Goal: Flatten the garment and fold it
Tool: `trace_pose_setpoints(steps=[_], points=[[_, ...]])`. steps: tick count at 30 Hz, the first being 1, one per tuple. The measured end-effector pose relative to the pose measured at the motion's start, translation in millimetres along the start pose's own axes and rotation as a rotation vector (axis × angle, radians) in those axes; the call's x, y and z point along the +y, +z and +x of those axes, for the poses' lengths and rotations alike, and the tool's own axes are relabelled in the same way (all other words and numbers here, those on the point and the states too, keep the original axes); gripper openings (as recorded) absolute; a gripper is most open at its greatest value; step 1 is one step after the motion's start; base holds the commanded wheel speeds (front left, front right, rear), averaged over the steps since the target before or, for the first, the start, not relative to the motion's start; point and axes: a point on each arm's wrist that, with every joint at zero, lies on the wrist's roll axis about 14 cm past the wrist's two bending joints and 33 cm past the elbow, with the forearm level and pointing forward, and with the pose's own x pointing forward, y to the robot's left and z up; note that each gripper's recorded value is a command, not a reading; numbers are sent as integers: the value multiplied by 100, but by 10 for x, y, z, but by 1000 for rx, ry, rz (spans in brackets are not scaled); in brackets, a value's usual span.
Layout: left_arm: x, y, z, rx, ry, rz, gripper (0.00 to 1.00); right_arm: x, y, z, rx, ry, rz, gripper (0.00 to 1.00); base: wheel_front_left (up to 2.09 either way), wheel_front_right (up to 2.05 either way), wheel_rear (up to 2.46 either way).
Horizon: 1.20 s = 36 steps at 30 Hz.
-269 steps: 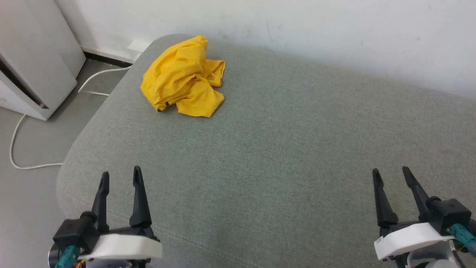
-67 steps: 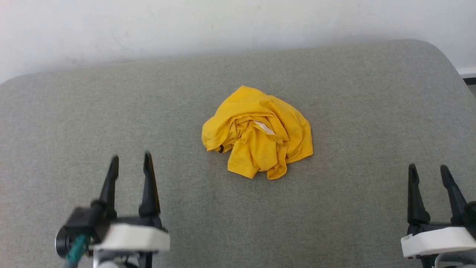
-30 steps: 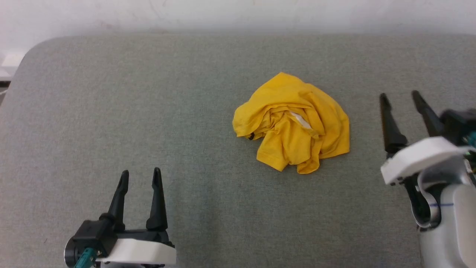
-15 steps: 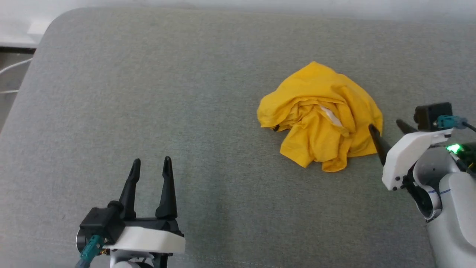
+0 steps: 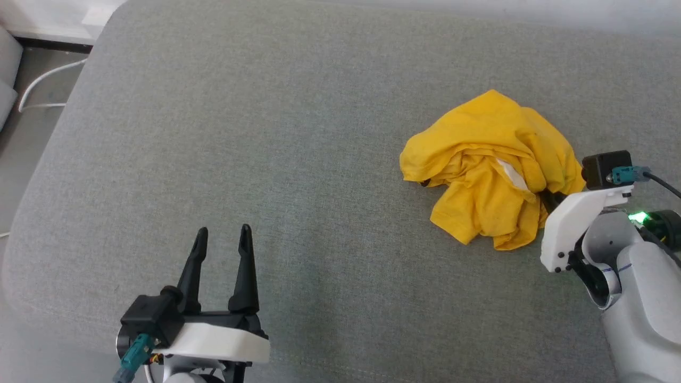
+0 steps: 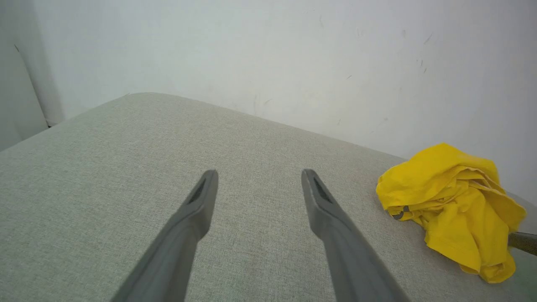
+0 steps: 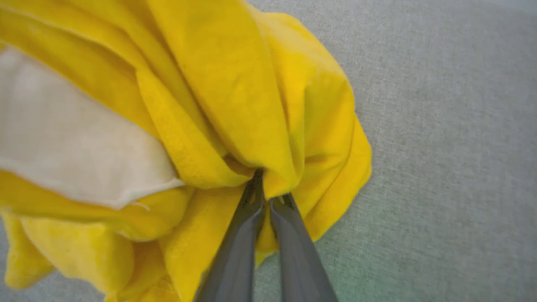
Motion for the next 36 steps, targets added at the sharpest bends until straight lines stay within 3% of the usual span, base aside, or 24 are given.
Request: trace_pose_setpoints(steps=[5, 9, 13, 17, 21, 28, 29, 30, 36], points=[[-27, 28, -22, -9, -9, -7, 100, 53, 205, -82, -66, 10, -17, 0, 0, 0, 0], [-75, 95, -40, -30, -25, -16, 100, 32, 601, -238, -184, 12, 32, 0, 0, 0, 0], [-138, 154, -57, -49, -46, -26, 100, -251, 1024, -509, -324, -55, 65, 0, 0, 0, 0], [-183, 180, -60, -58, -61, -31, 100, -582, 1149, -792, -393, -137, 105, 0, 0, 0, 0], [-165, 111, -77, -36, -55, -30, 100, -826, 731, -930, -317, -210, 152, 0, 0, 0, 0], [-166, 53, -46, -19, -54, -27, 100, -897, -439, -1063, -10, -282, 168, 0, 0, 0, 0], [-175, 51, -42, -19, -57, -28, 100, -893, -527, -1083, 11, -288, 173, 11, 0, 0, 0], [-184, 49, -38, -18, -60, -28, 100, -886, -574, -1096, 20, -293, 176, 100, 0, 0, 0], [-241, 68, -29, -25, -78, -33, 100, -879, -291, -1142, -80, -301, 160, 100, 0, 0, 0]])
